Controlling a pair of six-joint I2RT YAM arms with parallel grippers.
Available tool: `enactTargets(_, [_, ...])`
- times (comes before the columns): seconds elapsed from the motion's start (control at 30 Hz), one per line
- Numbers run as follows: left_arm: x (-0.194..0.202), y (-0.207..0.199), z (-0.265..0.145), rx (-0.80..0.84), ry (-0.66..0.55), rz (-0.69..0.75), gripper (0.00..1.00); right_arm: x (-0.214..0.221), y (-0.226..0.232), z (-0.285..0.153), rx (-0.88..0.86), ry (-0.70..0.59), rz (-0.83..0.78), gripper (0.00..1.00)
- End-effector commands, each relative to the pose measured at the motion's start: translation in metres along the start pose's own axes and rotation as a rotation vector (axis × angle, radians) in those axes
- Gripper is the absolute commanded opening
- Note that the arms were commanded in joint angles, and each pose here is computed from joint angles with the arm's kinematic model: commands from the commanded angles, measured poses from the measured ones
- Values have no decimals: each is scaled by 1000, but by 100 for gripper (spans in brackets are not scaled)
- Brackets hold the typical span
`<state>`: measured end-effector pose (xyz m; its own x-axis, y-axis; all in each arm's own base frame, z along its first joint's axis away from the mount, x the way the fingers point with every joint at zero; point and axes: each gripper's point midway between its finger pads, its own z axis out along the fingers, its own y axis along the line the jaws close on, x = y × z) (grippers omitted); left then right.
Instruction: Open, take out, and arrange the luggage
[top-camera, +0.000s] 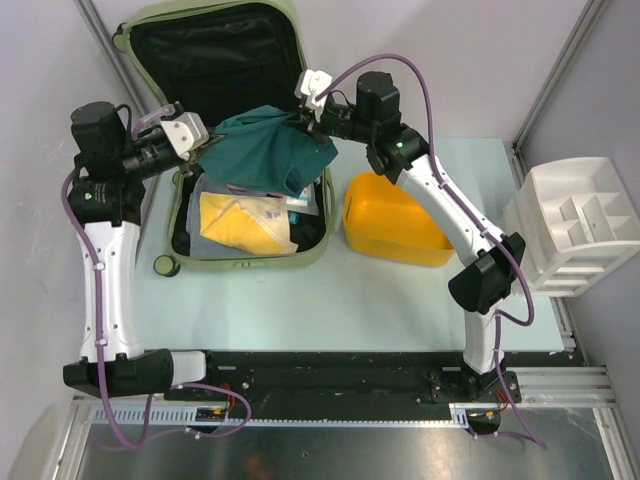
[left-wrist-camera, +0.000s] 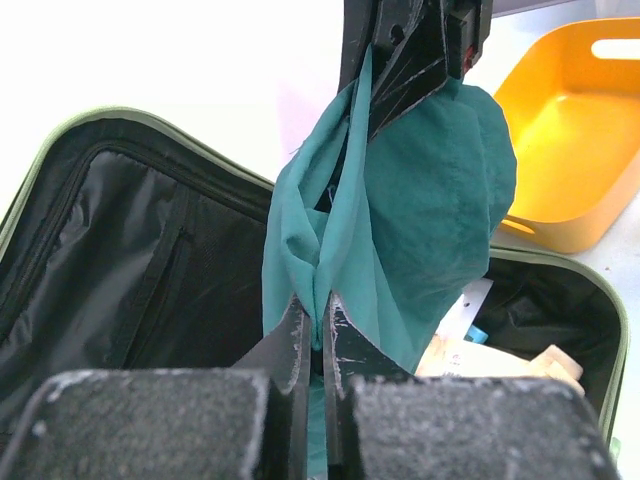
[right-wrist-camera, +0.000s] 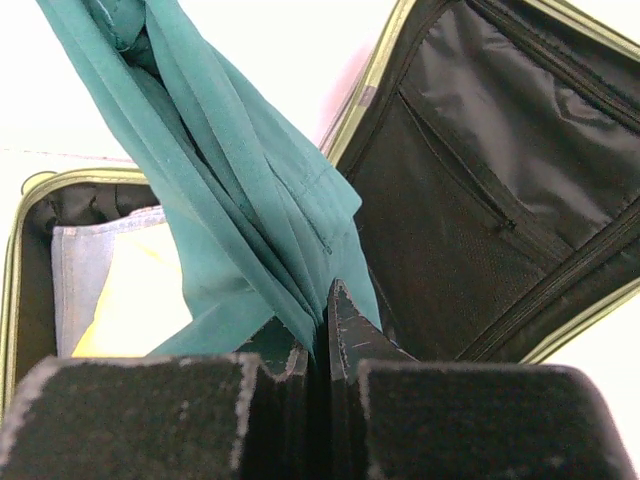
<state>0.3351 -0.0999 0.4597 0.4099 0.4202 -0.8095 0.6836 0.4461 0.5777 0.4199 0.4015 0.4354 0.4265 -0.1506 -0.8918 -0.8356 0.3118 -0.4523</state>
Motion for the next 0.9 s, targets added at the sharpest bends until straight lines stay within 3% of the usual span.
enactTargets(0.0, [-7,22,-15,-110,37,33,0,-37,-72,-27,234,-53,-108,0])
enactTargets(0.2, [-27,21,7,-77,-42,24,0,-41,-102,-56,324,-9,-143,0])
enactTargets(0.33, [-48,9,49,-11,-143,43,0,-35,-118,-88,389,76,-222,0])
enactTargets(0.6, [-50,3,151,35,-300,28,0,-23,-158,-193,554,273,-401,0])
enactTargets(0.67, [-69,2,169,20,-402,55,0,-6,-170,-221,589,339,-429,0])
enactTargets(0.87, [-62,-39,234,124,-475,90,0,11,-179,-280,633,461,-568,0])
